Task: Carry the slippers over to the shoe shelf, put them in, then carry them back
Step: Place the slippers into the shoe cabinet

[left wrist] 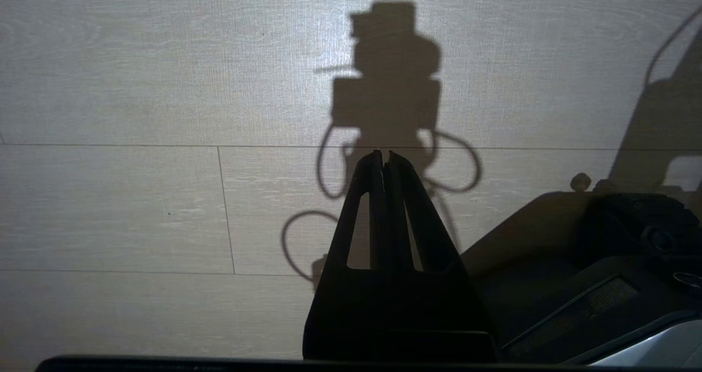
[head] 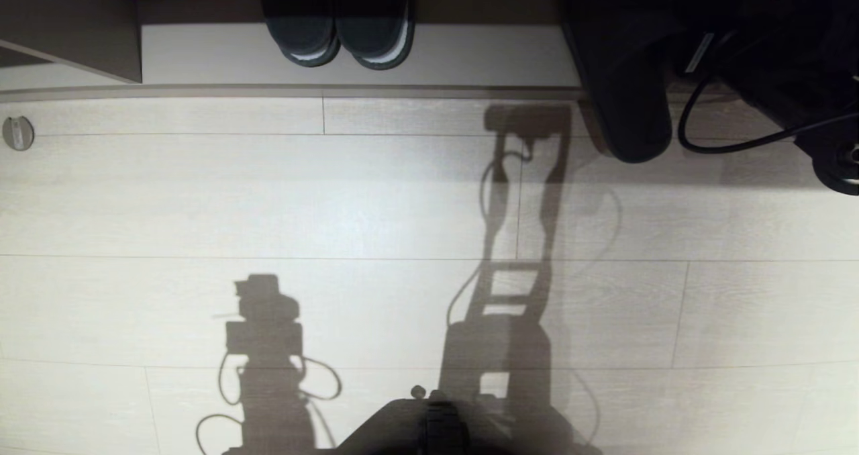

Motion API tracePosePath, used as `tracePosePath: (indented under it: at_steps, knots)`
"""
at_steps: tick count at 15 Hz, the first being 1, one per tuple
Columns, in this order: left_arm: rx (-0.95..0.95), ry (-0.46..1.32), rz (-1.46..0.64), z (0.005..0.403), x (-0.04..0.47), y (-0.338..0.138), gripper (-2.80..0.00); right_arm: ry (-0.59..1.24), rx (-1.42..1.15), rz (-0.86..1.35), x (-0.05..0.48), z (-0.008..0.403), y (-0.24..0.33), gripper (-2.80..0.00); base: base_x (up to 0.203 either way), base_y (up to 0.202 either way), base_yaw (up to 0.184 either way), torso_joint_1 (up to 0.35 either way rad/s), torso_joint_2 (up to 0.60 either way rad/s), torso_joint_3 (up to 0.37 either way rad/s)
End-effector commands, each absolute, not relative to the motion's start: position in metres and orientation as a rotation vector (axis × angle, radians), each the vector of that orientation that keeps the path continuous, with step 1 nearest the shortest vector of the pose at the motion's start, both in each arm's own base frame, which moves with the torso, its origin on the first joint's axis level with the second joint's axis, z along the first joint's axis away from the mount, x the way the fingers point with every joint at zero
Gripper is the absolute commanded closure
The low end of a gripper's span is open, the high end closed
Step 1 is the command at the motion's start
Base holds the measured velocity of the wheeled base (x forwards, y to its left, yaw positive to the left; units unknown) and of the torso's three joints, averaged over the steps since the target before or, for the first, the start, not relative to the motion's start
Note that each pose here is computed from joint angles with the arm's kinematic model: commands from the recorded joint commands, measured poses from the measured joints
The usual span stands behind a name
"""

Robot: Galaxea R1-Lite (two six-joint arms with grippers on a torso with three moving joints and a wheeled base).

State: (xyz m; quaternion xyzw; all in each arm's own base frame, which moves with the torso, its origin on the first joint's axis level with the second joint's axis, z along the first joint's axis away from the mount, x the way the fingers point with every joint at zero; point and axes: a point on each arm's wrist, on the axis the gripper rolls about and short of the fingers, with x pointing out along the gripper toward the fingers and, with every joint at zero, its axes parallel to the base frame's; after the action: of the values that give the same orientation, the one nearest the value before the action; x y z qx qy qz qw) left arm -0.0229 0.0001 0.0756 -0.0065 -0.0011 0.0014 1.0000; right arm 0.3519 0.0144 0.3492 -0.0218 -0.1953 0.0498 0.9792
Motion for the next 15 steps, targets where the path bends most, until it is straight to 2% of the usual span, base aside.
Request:
tracePosePath:
  at_steps: [1, 4, 15]
  knots:
    - [-0.014, -0.002, 0.003, 0.075, -0.023, 0.0, 0.0, -0.401, -0.026, 0.16, 0.346, 0.351, 0.015, -2.8, 0.0, 0.0, 0.0, 0.0, 0.0, 0.0]
    - [-0.014, -0.002, 0.003, 0.075, -0.023, 0.0, 0.0, -0.38, -0.006, 0.313, 0.351, 0.345, 0.011, -2.8, 0.0, 0.0, 0.0, 0.0, 0.0, 0.0]
    - [-0.012, -0.002, 0.003, 0.075, -0.023, 0.0, 0.0, -0.394, 0.015, 0.516, 0.366, 0.333, -0.003, -2.8, 0.0, 0.0, 0.0, 0.0, 0.0, 0.0]
